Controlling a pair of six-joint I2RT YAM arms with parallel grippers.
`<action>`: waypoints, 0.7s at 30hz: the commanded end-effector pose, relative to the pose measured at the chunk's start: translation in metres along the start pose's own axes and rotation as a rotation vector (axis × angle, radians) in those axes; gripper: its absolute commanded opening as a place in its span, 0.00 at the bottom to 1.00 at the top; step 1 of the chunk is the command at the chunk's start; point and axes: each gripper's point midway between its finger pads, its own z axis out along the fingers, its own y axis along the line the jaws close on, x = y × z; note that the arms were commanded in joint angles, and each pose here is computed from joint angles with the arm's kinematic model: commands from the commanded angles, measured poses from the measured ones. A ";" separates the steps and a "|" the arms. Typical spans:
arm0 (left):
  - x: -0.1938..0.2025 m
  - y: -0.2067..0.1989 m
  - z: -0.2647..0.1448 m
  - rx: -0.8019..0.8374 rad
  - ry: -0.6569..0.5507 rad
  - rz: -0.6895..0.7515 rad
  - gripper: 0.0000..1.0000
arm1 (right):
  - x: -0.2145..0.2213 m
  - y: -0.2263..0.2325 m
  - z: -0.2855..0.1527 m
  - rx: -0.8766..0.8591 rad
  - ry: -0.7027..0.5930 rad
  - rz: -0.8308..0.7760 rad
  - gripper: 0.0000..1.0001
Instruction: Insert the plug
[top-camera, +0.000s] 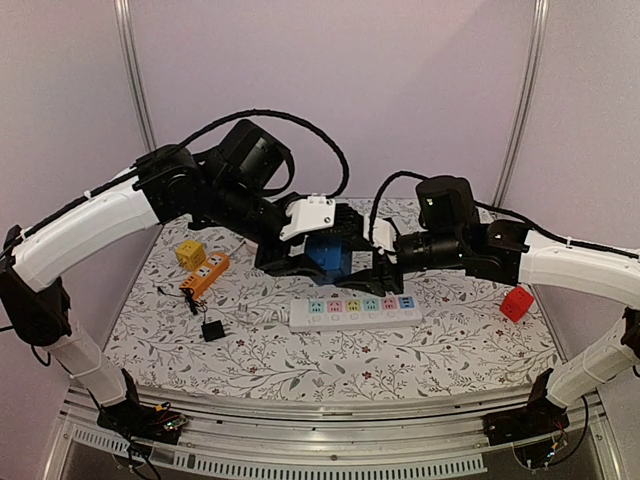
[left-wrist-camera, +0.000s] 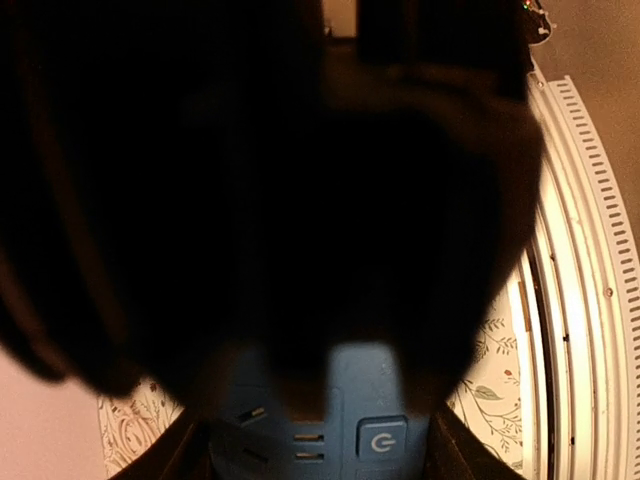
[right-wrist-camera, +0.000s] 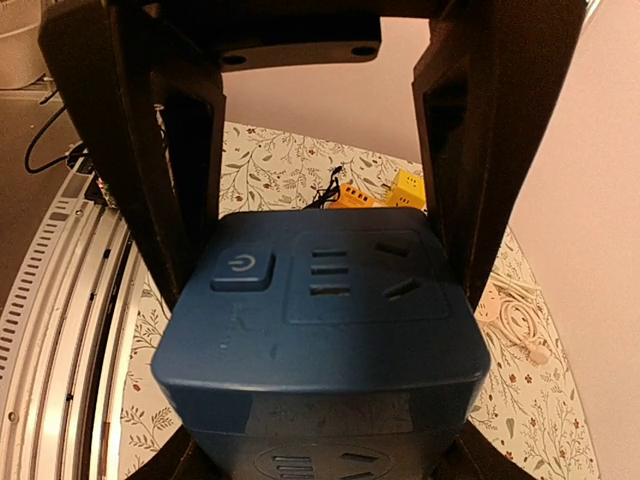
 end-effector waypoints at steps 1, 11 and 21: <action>0.008 -0.013 0.015 0.039 0.034 0.028 0.31 | -0.049 0.000 -0.019 0.005 -0.164 -0.043 0.00; 0.044 0.006 0.027 0.022 0.100 -0.096 0.00 | -0.007 -0.030 -0.026 0.145 -0.064 0.114 0.97; 0.104 0.009 0.098 0.134 0.220 -0.182 0.00 | 0.113 -0.081 -0.058 0.281 0.064 0.678 0.99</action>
